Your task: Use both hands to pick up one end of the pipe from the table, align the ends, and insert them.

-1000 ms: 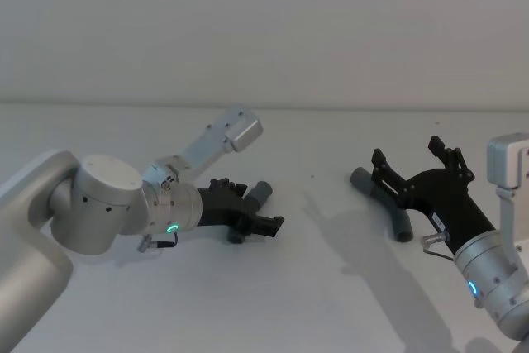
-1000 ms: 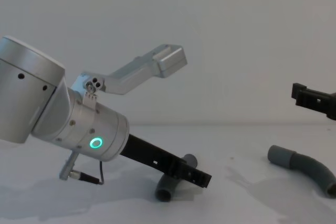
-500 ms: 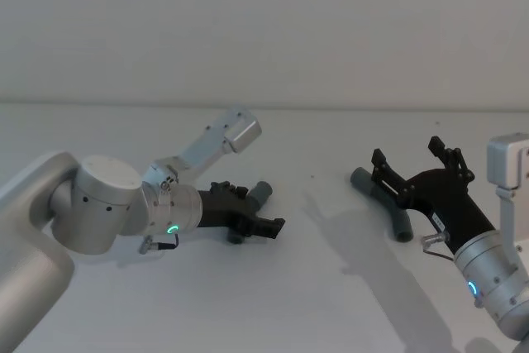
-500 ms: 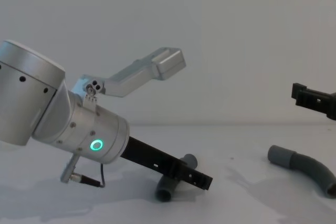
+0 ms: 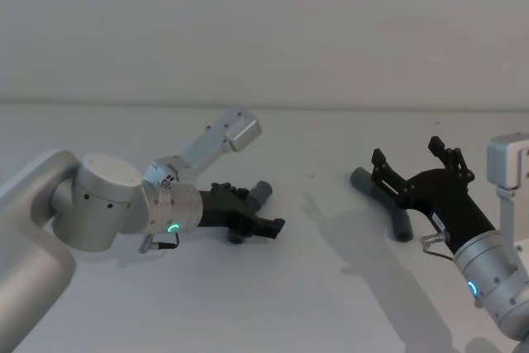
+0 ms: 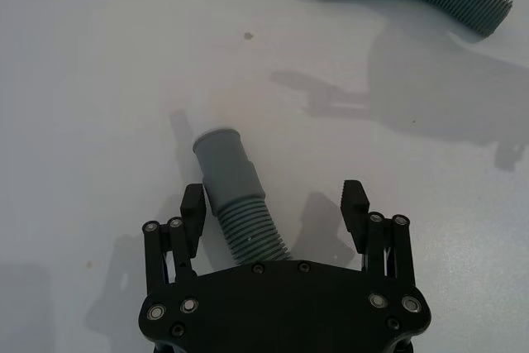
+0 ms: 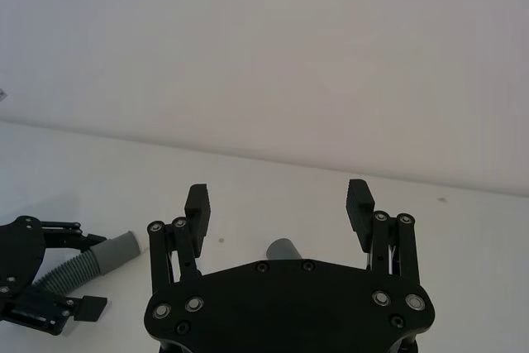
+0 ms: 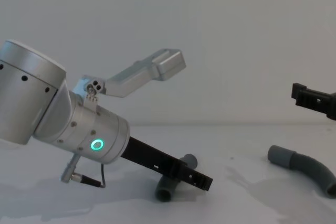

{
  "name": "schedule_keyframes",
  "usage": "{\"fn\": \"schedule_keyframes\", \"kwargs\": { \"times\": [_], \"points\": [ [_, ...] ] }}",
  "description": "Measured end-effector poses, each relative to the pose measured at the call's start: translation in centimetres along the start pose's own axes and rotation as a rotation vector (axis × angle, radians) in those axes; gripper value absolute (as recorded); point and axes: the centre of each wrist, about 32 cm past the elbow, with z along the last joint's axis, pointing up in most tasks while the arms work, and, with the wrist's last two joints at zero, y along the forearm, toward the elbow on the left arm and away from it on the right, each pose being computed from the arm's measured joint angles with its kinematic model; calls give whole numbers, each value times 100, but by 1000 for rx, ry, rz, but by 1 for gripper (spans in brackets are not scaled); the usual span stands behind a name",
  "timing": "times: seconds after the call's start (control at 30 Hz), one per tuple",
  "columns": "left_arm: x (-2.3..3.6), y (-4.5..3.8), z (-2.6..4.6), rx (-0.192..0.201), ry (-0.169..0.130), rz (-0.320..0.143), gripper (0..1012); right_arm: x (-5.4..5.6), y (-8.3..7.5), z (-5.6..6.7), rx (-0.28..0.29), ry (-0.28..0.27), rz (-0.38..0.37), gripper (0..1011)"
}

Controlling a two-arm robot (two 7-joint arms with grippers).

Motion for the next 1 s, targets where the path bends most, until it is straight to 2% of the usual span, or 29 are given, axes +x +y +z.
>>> {"fn": "schedule_keyframes", "kwargs": {
  "times": [0.3, 0.43, 0.67, 0.73, 1.0],
  "points": [
    [8, -3, 4, 3, 1, -1, 796, 0, 0, 0, 0, 0, 0, 1000],
    [10, -4, 4, 4, 2, -2, 647, 0, 0, 0, 0, 0, 0, 1000],
    [12, -5, 5, 5, 2, -2, 464, 0, 0, 0, 0, 0, 0, 1000],
    [12, -5, 5, 5, 2, -2, 370, 0, 0, 0, 0, 0, 0, 1000],
    [12, -7, 7, 6, 2, -3, 345, 0, 0, 0, 0, 0, 0, 1000]
  ]
}}
